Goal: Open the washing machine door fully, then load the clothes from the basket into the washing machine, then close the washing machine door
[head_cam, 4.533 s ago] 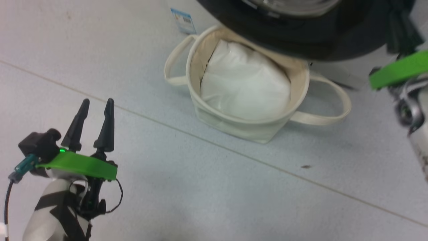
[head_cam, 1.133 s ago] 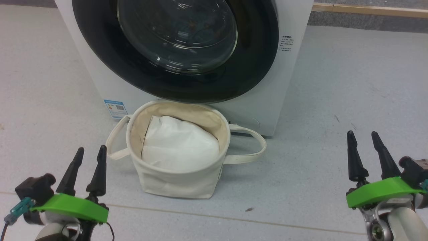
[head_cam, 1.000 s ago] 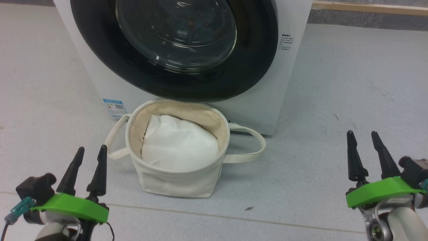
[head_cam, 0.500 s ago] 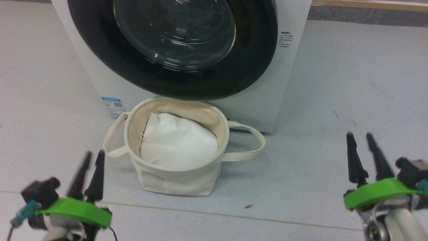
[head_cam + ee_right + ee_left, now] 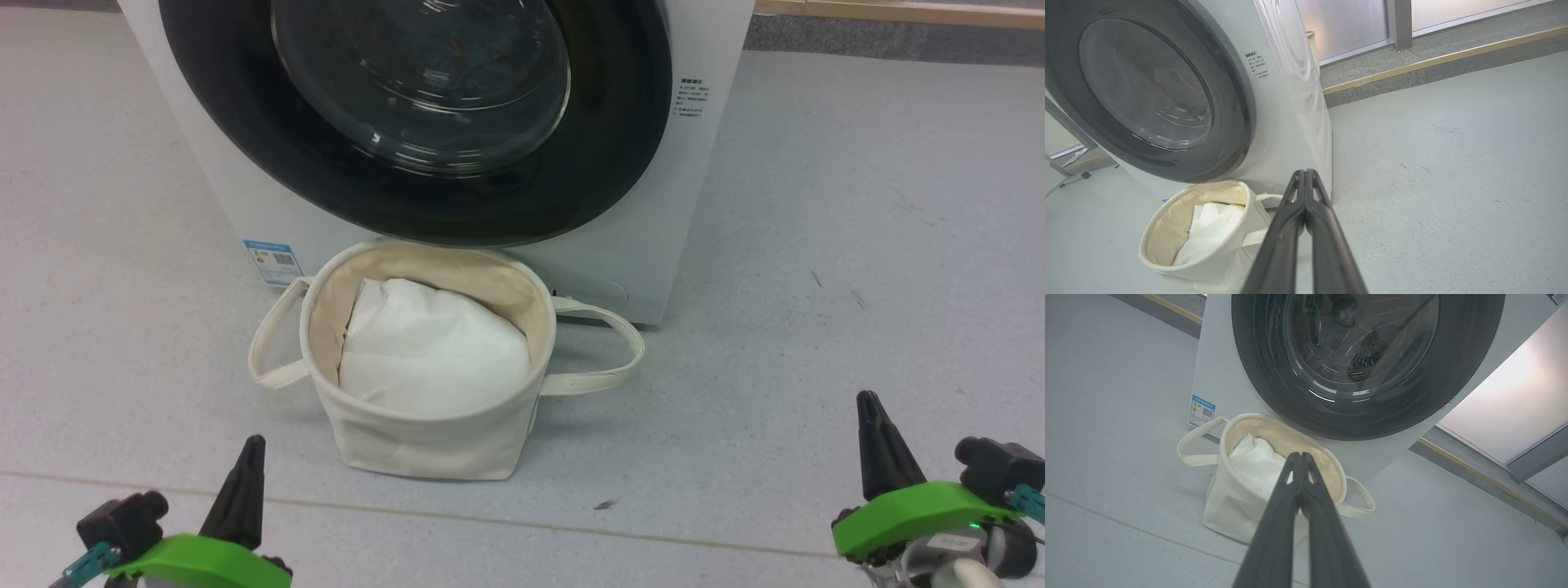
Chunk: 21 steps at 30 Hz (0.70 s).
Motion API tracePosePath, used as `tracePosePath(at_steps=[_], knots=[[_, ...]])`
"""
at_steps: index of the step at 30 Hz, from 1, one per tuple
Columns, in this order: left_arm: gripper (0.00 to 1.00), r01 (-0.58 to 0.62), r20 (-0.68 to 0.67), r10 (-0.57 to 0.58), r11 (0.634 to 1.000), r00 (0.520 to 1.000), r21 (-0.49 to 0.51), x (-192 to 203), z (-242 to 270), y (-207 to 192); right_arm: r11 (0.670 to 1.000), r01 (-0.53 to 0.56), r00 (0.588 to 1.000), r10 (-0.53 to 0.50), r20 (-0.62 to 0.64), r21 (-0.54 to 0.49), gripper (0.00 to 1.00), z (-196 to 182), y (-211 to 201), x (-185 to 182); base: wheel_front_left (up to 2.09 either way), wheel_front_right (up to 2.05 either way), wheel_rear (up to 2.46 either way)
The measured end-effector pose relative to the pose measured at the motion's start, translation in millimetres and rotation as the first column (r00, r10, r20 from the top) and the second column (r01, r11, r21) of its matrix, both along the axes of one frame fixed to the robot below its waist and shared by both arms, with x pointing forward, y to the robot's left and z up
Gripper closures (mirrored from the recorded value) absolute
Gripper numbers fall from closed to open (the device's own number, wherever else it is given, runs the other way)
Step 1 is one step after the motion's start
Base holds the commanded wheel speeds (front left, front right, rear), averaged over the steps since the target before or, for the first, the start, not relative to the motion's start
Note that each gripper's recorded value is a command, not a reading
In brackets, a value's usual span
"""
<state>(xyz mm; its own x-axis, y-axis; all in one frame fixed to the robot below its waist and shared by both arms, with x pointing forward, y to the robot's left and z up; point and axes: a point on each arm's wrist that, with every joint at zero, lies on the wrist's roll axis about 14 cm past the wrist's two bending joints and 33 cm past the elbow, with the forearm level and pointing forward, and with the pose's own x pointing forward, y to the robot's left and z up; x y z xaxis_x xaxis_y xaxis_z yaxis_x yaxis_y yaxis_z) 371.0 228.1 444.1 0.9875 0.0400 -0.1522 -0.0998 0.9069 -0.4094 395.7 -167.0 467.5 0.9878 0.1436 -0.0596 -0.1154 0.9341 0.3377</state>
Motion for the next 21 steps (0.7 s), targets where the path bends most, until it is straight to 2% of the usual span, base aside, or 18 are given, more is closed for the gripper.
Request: tracePosePath(at_steps=[21], knots=[[1.00, -0.041, 0.006, 0.043, 0.979, 0.999, -0.200, 6.0, 7.8, -5.2, 0.974, 0.083, 0.996, -0.073, -0.052, 0.209, 1.00, 1.5, -11.0, -1.1, 0.00, 0.00, 0.00]])
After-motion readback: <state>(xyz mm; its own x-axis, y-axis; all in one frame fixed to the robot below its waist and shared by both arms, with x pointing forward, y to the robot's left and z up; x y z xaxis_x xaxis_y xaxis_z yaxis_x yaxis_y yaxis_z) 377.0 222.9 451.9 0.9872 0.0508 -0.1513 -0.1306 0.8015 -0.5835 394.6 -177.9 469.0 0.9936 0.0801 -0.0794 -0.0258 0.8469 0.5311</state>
